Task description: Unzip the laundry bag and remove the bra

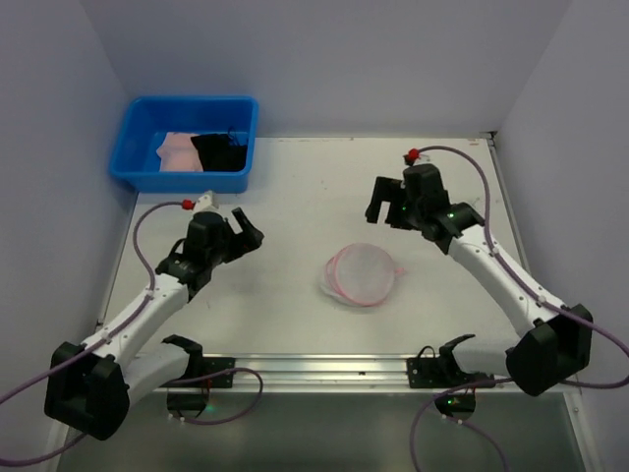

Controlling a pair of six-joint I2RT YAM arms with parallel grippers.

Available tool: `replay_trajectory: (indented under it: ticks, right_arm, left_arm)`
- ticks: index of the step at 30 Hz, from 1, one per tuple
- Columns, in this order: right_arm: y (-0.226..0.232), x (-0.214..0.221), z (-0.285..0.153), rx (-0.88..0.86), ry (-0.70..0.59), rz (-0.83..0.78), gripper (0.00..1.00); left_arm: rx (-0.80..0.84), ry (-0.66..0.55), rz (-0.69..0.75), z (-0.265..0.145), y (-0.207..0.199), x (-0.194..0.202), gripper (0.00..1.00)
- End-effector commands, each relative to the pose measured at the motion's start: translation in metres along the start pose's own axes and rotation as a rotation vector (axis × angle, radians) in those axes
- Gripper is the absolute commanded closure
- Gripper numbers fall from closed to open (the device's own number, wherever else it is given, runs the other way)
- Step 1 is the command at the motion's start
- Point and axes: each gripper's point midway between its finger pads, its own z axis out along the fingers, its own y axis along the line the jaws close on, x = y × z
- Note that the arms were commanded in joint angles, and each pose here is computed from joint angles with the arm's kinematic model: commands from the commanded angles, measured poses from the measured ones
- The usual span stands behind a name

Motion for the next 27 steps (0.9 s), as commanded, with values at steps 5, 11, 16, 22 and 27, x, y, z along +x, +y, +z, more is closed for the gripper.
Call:
replay_trajectory:
  ticks: [5,11,16,22,27]
  right_arm:
    - [-0.081,-0.090,-0.107,0.108,-0.344,0.157,0.01]
    - [-0.103,-0.095,-0.204,0.203,-0.596,0.210,0.01]
    - [-0.090,-0.082,-0.260,0.110,-0.735,0.172,0.01]
    - [-0.094,-0.064,-0.326,0.109,-0.905,0.101,0.01]
    - [-0.084,-0.049,-0.358,0.028,-1.017,0.065,0.01]
  left_arm:
    - [-0.109,-0.213,0.128,-0.066,0.016,-0.103,0.00]
    - [-0.180,-0.437,0.213,-0.160,0.002,-0.166,0.00]
    - [-0.182,-0.636,0.228,-0.251,-0.006,-0.195,0.00]
    - [-0.144,-0.790,0.241,-0.326,-0.004,-0.193,0.00]
    - [-0.151,-0.851,0.202,-0.351,0.008,-0.184,0.00]
